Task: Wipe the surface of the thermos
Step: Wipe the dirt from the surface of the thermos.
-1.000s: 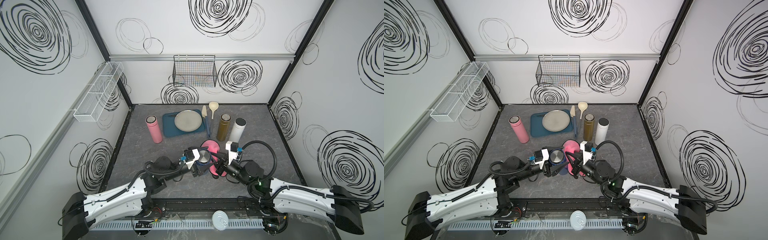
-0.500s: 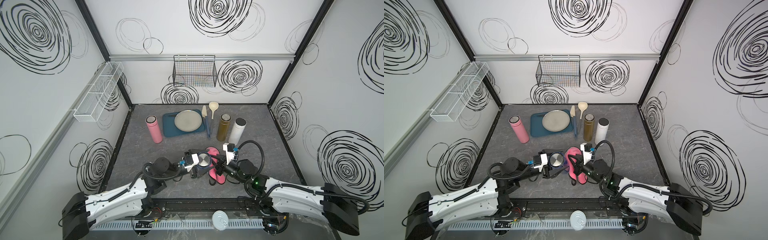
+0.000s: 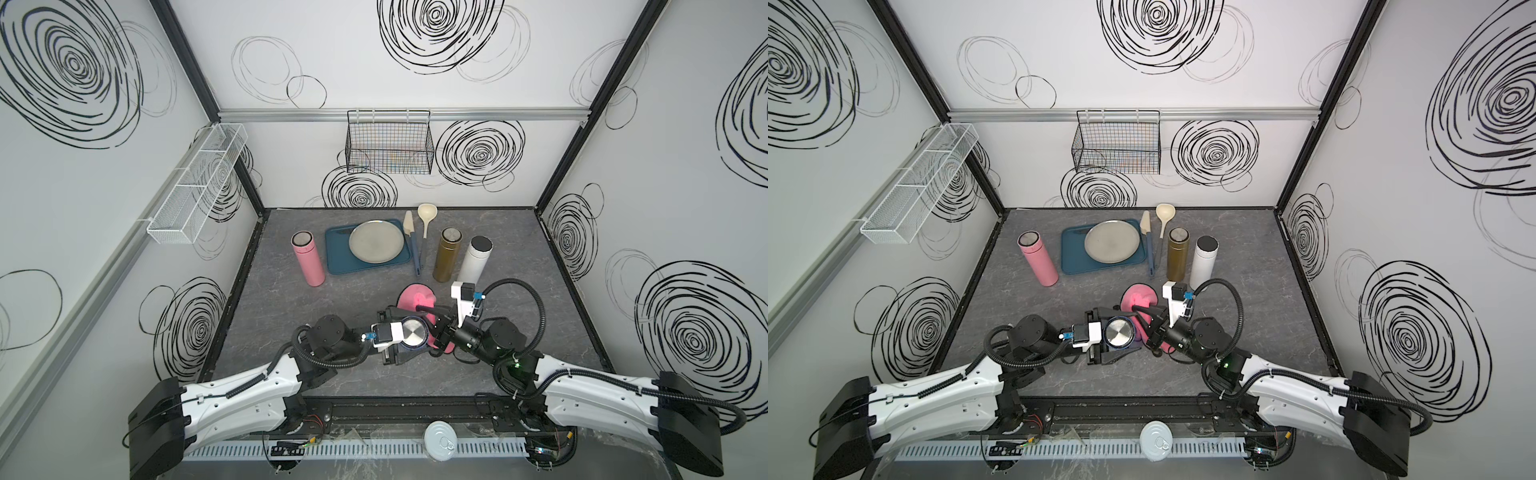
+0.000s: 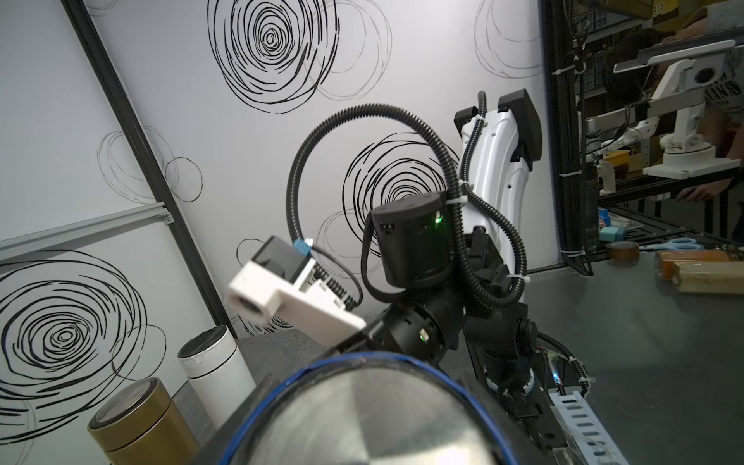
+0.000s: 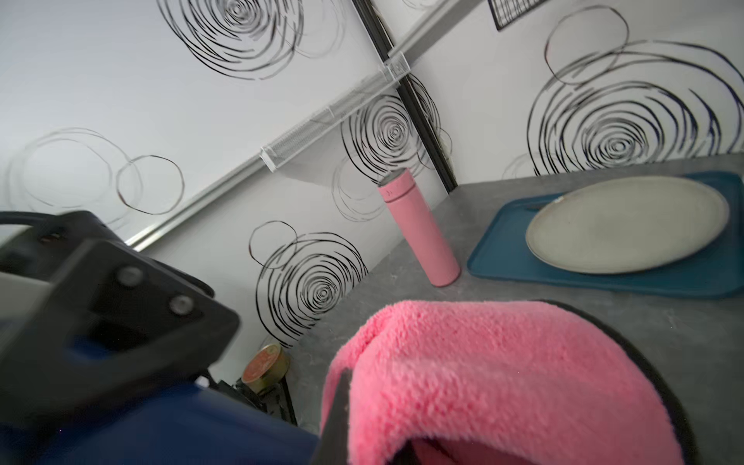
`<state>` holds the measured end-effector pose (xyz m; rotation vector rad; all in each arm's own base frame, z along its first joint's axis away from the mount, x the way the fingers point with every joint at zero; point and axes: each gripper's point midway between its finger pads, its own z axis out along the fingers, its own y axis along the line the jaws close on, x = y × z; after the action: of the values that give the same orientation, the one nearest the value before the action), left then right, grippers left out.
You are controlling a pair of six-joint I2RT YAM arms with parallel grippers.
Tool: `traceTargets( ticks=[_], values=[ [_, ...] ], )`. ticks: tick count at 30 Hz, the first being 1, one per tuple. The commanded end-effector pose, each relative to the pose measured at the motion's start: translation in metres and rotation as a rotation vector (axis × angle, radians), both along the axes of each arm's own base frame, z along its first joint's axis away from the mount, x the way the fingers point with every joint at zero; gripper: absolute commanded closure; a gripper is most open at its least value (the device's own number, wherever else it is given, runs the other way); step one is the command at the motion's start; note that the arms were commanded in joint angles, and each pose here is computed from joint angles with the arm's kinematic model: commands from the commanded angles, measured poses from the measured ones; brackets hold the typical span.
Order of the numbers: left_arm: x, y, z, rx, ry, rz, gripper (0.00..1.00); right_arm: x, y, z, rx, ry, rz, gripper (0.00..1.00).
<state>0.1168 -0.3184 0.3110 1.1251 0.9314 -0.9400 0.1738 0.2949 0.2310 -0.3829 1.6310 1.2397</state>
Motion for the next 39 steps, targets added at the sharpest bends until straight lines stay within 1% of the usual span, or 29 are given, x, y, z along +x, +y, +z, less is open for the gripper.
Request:
traceTargets(
  ticks=[1, 2, 4, 7, 10, 13, 17, 20, 22, 27, 30, 31, 33, 36, 39],
  values=[
    [-0.014, 0.008, 0.039, -0.115, -0.138, -0.016, 1.0, 0.005, -0.004, -0.004, 0.041, 0.037, -0.027, 1.0],
    [-0.016, 0.008, 0.038, -0.116, -0.144, -0.02, 1.0, 0.004, -0.002, 0.001, 0.043, 0.028, -0.018, 1.0],
    [-0.018, 0.009, 0.039, -0.117, -0.154, -0.02, 1.0, 0.0, 0.0, 0.023, 0.06, -0.016, 0.008, 1.0],
    [-0.018, 0.009, 0.04, -0.112, -0.161, -0.017, 1.0, -0.01, -0.001, 0.068, 0.108, -0.107, 0.044, 1.0],
    [-0.019, 0.009, 0.04, -0.113, -0.164, -0.019, 1.0, -0.021, -0.002, 0.09, 0.154, -0.153, 0.09, 1.0],
    [-0.021, 0.009, 0.038, -0.108, -0.173, -0.027, 1.0, -0.019, 0.0, 0.077, 0.158, -0.12, 0.089, 1.0],
    [-0.023, 0.008, 0.034, -0.099, -0.182, -0.038, 1.0, -0.003, 0.001, 0.021, 0.096, -0.001, 0.028, 1.0],
    [-0.026, 0.007, 0.032, -0.091, -0.193, -0.054, 1.0, 0.003, 0.002, -0.002, 0.055, 0.05, 0.008, 1.0],
    [-0.026, 0.005, 0.03, -0.081, -0.199, -0.055, 1.0, 0.005, 0.003, 0.003, 0.046, 0.042, 0.013, 1.0],
    [-0.03, 0.002, 0.025, -0.061, -0.22, -0.08, 1.0, -0.009, 0.0, 0.06, 0.111, -0.082, 0.064, 1.0],
    [-0.032, 0.0, 0.02, -0.047, -0.231, -0.088, 1.0, -0.016, -0.006, 0.076, 0.152, -0.113, 0.083, 1.0],
    [-0.032, 0.0, 0.019, -0.044, -0.235, -0.088, 1.0, -0.017, -0.006, 0.075, 0.16, -0.112, 0.087, 1.0],
    [-0.031, -0.001, 0.018, -0.036, -0.242, -0.088, 1.0, -0.014, -0.007, 0.061, 0.154, -0.094, 0.075, 1.0],
    [-0.032, -0.004, 0.011, -0.01, -0.261, -0.091, 1.0, 0.001, -0.005, 0.023, 0.088, -0.004, 0.019, 1.0],
    [-0.033, -0.006, 0.003, 0.008, -0.285, -0.099, 1.0, 0.01, -0.007, -0.006, 0.046, 0.056, -0.002, 1.0]
  ],
)
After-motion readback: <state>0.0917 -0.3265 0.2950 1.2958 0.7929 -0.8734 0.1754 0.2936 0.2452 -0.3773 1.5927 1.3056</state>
